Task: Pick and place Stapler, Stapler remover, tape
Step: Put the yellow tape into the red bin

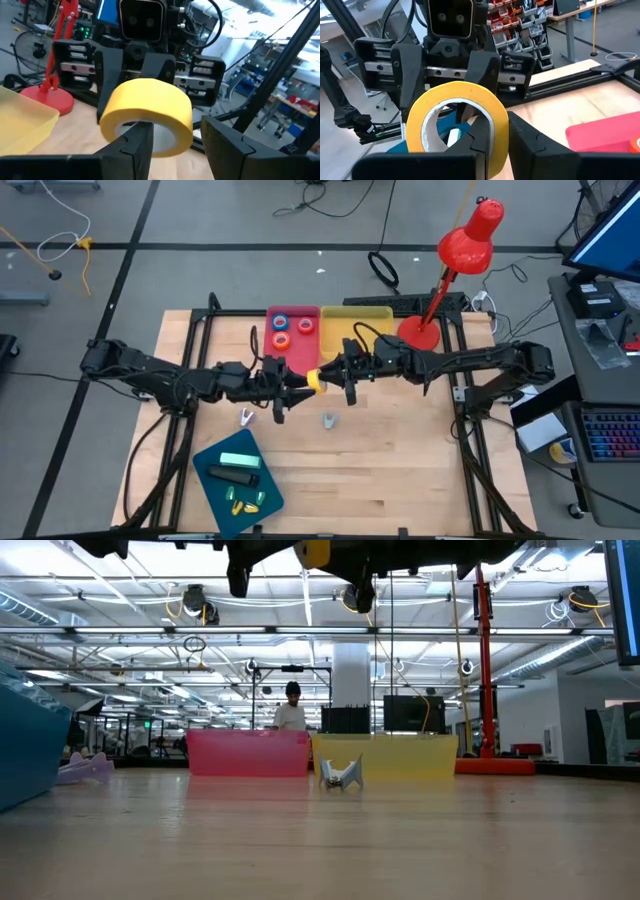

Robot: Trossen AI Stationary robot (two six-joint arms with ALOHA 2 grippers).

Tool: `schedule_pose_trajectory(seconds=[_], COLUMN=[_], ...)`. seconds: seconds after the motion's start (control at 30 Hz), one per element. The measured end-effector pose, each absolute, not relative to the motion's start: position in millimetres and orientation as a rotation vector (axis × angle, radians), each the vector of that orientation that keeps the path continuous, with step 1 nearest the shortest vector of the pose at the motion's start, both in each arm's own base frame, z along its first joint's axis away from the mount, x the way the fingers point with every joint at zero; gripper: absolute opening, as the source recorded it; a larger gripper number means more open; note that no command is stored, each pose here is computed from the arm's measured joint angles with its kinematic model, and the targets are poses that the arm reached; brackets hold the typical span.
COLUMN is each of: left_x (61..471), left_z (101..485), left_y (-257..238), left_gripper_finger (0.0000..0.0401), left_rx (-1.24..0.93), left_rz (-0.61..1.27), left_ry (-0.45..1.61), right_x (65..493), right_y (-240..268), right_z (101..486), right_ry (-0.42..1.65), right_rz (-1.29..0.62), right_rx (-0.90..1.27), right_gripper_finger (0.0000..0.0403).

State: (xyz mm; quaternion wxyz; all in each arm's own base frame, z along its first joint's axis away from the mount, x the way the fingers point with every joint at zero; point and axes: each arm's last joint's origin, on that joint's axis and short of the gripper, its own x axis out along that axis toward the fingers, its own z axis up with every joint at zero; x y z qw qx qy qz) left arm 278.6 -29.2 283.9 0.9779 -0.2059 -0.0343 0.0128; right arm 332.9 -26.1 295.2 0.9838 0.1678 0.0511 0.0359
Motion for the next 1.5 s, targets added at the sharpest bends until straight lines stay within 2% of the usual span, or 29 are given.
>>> schedule_pose_trajectory(seconds=[0.23, 0.33, 0.4, 0.43, 0.63, 0.83, 1.0, 1.2, 1.37, 1.5], left_x=[283.5, 283.9, 284.1, 284.1, 279.9, 265.2, 269.5, 285.9, 300.5, 313.6], left_z=[282.3, 279.3, 278.8, 278.0, 267.8, 243.7, 264.5, 298.8, 300.6, 284.1], left_y=[-29.3, -29.9, -30.4, -30.8, -30.5, -20.5, 0.2, 44.4, 89.2, 123.2], left_gripper_finger=[0.0154, 0.0104, 0.0049, 0.0036, 0.0036, 0.0036, 0.0036, 0.0036, 0.0036, 0.0036], left_rx=[-0.458, -0.472, -0.474, -0.464, -0.484, -0.557, -0.485, -0.331, -0.314, -0.393], left_rz=[0.029, 0.01, -0.005, -0.015, 0.012, 0.222, 0.403, 0.555, 0.617, 0.6], left_ry=[-0.059, -0.027, -0.011, 0.002, 0.141, 0.43, 0.519, 0.665, 0.816, 0.889], right_x=[341.8, 342.2, 342.0, 342.0, 333.2, 314.5, 303.4, 295.1, 287.8, 282.9], right_y=[-27.0, -27.7, -28.2, -28.0, -24.6, -19.6, -18.3, -17.8, -20.4, -20.5], right_z=[285.5, 283.7, 283.3, 281.8, 271.0, 249.4, 236.8, 229.5, 225.7, 235.5], right_ry=[0.105, 0.115, 0.122, 0.135, 0.316, 0.631, 0.806, 0.914, 0.987, 0.948], right_rz=[0.074, 0.073, 0.077, 0.076, 0.165, 0.227, 0.206, 0.196, 0.091, 0.105], right_rx=[0.339, 0.323, 0.303, 0.303, 0.339, 0.393, 0.434, 0.416, 0.329, 0.259], right_gripper_finger=[0.003, 0.003, 0.0044, 0.0056, 0.0132, 0.0167, 0.0171, 0.0161, 0.0148, 0.0144])
